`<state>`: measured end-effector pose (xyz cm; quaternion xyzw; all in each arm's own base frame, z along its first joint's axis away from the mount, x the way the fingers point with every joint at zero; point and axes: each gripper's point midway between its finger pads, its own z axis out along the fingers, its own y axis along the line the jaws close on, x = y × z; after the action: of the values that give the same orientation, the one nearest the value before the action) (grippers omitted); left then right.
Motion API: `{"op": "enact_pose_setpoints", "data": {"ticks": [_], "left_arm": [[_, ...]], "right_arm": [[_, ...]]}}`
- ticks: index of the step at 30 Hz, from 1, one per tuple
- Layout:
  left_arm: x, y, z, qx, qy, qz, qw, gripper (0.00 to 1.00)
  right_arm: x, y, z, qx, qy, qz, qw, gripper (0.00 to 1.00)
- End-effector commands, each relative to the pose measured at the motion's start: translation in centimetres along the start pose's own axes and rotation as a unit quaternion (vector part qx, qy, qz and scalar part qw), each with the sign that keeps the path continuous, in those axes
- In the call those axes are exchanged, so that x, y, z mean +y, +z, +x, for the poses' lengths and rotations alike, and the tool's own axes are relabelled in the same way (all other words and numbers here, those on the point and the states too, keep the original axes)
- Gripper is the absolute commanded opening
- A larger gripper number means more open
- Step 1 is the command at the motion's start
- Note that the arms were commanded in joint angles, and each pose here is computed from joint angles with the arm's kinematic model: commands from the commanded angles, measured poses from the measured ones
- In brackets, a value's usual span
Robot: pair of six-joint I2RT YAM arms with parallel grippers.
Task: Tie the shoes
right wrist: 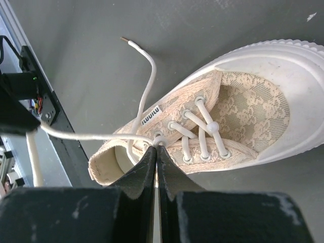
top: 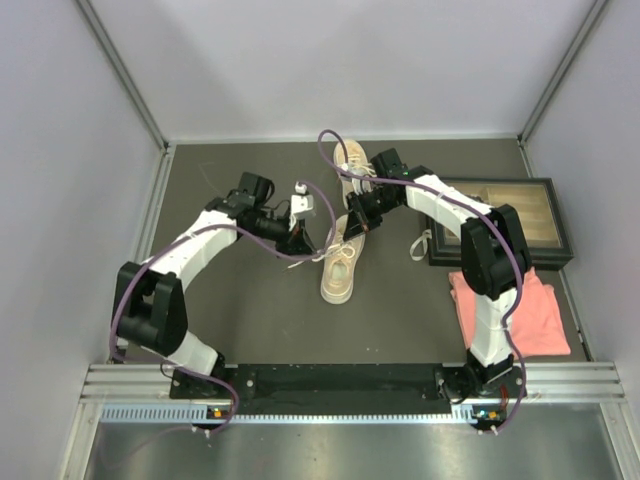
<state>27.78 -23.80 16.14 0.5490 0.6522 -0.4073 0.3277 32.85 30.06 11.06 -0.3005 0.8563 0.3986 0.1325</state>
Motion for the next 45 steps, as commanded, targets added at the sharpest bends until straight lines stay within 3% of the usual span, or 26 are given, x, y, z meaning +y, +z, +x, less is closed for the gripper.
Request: {"op": "enact_pose_setpoints", "data": {"ticks": [1, 7, 13, 22, 23, 27, 30, 37, 45], "left_arm": [[-3.5, 0.9, -0.4, -0.022, -0.040, 0.027, 0.999, 0.00], [-5.4, 3.5, -1.8, -0.044, -0.039, 0.039, 0.998, 0.00], [-4.4, 7.0, -3.8, -0.074, -0.059, 0.025, 0.995, 0.00], [-3.2, 12.2, -3.0, -0.016, -0.015, 0.015, 1.000, 0.00], [-2.8, 12.3, -3.0, -0.016, -0.012, 0.008, 1.000, 0.04], [-2.6, 11.1, -4.9, -0.039, 0.013, -0.007, 0.999, 0.41], [-2.1, 8.4, -6.0, -0.057, 0.007, -0.027, 0.998, 0.50], [1.9, 3.1, -3.9, -0.066, -0.009, -0.126, 0.990, 0.52], [4.6, 3.8, -3.9, -0.084, -0.044, -0.148, 0.984, 0.52]], "right_arm": [[0.8, -1.1, -1.6, -0.030, -0.030, 0.003, 0.999, 0.00], [1.0, -1.1, -1.8, -0.034, -0.031, -0.001, 0.999, 0.00], [1.2, -1.1, -1.7, -0.032, -0.033, -0.006, 0.999, 0.00], [1.4, -1.1, -1.6, -0.033, -0.034, -0.011, 0.999, 0.00], [1.4, -1.1, -1.6, -0.033, -0.034, -0.011, 0.999, 0.00], [1.5, -1.1, -1.4, -0.031, -0.034, -0.016, 0.999, 0.00], [1.7, -1.1, -1.3, -0.030, -0.036, -0.019, 0.999, 0.00], [2.1, -1.4, -1.6, -0.036, -0.048, -0.022, 0.998, 0.00], [3.3, -1.6, -2.1, -0.043, -0.062, -0.033, 0.997, 0.00]]}}
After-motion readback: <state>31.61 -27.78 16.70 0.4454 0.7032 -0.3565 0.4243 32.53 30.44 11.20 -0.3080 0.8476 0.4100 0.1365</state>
